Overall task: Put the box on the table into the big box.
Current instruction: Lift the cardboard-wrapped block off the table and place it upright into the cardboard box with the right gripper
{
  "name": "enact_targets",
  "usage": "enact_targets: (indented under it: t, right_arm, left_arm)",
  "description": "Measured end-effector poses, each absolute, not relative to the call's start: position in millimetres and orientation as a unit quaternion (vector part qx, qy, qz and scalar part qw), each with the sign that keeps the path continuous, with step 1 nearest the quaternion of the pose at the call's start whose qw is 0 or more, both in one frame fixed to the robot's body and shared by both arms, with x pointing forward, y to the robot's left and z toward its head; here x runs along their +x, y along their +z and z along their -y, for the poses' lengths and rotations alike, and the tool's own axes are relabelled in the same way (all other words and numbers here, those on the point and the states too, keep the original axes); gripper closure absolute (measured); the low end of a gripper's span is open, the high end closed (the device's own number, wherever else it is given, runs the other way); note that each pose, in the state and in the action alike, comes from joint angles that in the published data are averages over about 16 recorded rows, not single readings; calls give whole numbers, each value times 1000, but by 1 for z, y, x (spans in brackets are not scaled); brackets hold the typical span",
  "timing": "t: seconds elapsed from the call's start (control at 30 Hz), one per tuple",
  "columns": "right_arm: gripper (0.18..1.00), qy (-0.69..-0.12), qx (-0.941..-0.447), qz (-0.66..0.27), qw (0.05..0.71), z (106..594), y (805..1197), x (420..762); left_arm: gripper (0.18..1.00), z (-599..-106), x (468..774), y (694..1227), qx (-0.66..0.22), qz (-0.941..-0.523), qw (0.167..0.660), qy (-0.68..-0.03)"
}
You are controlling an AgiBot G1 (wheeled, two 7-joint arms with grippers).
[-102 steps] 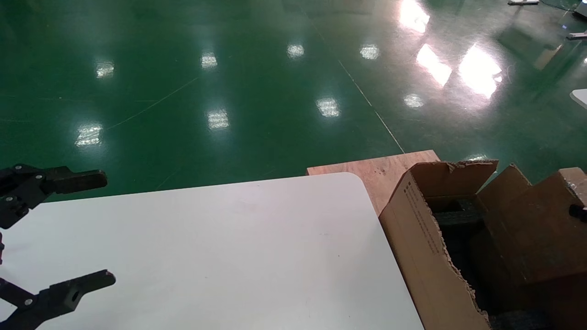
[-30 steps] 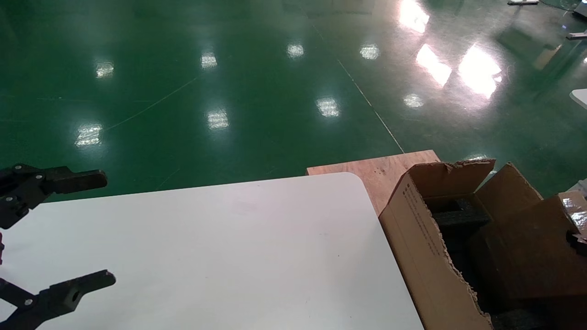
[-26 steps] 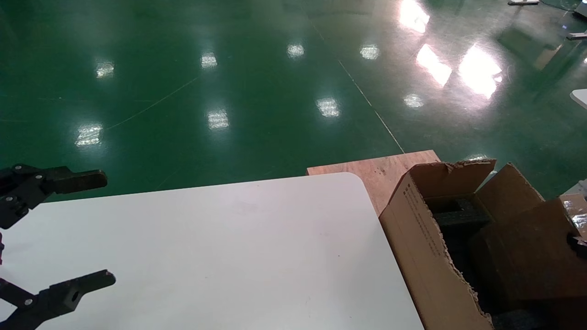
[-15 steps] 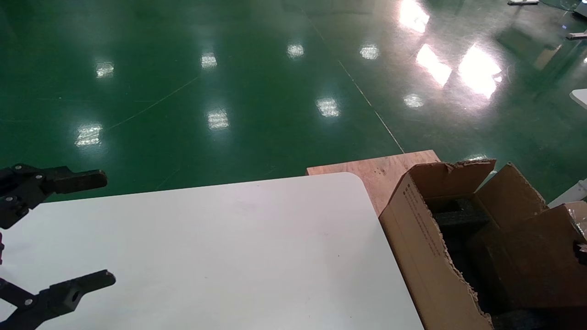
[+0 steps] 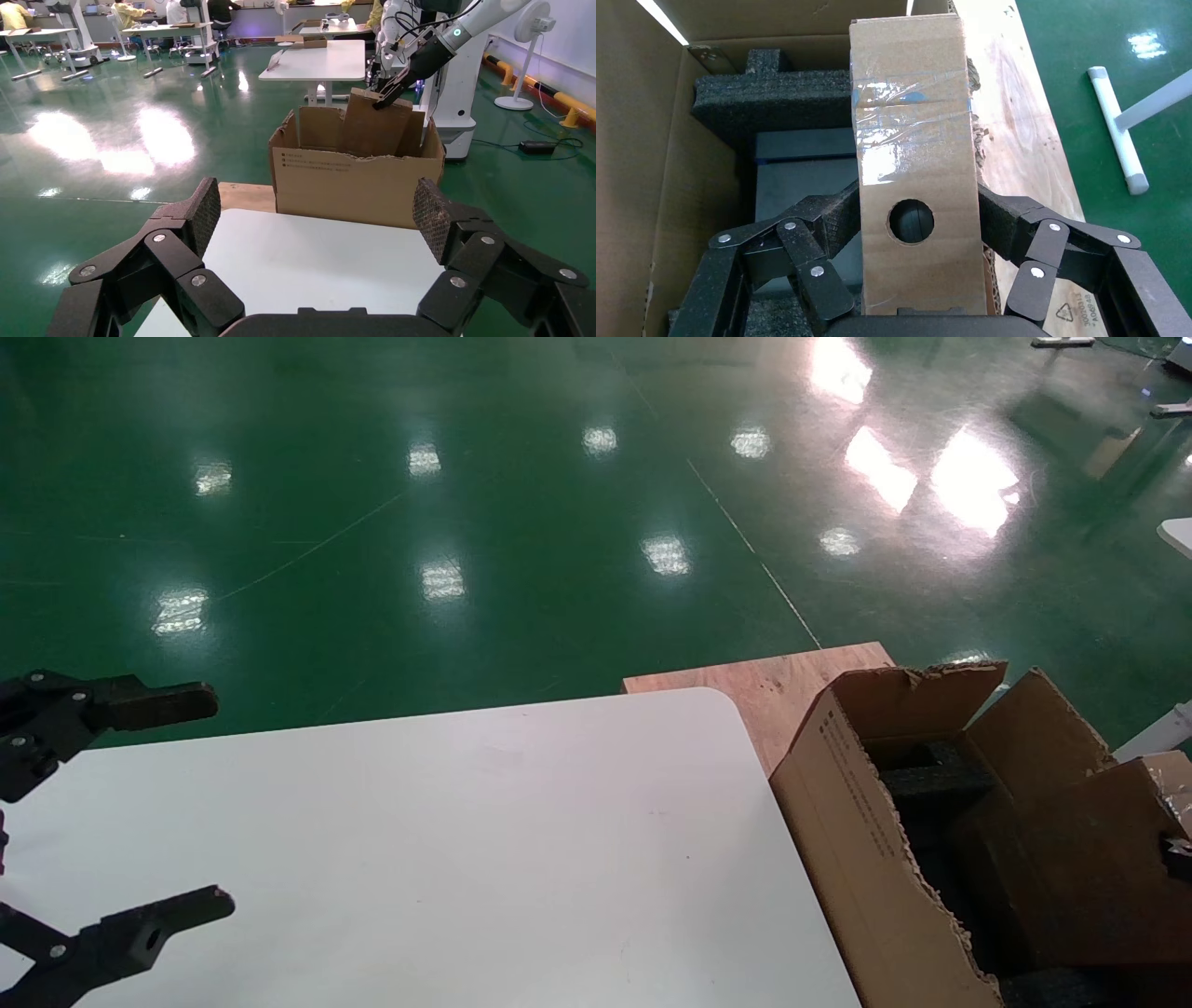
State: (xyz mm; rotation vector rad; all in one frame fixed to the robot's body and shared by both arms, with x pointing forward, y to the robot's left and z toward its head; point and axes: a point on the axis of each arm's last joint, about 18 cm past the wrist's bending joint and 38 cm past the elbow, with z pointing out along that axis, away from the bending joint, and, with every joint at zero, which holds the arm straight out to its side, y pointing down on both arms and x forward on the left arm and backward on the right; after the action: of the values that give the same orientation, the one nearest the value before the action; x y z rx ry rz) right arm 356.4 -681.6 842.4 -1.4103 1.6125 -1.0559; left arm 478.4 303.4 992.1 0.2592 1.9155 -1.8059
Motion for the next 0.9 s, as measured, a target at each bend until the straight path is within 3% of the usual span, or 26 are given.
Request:
enact_targets:
  t: [0.47, 0.9]
  right_arm:
    - [772, -411, -558, -626, 356, 683, 843, 360]
    - [635, -412, -557, -627, 357, 683, 842, 360]
  left_arm:
    - [184, -303, 478, 992, 95, -702, 246, -662]
    - [184, -303, 478, 992, 95, -702, 246, -662]
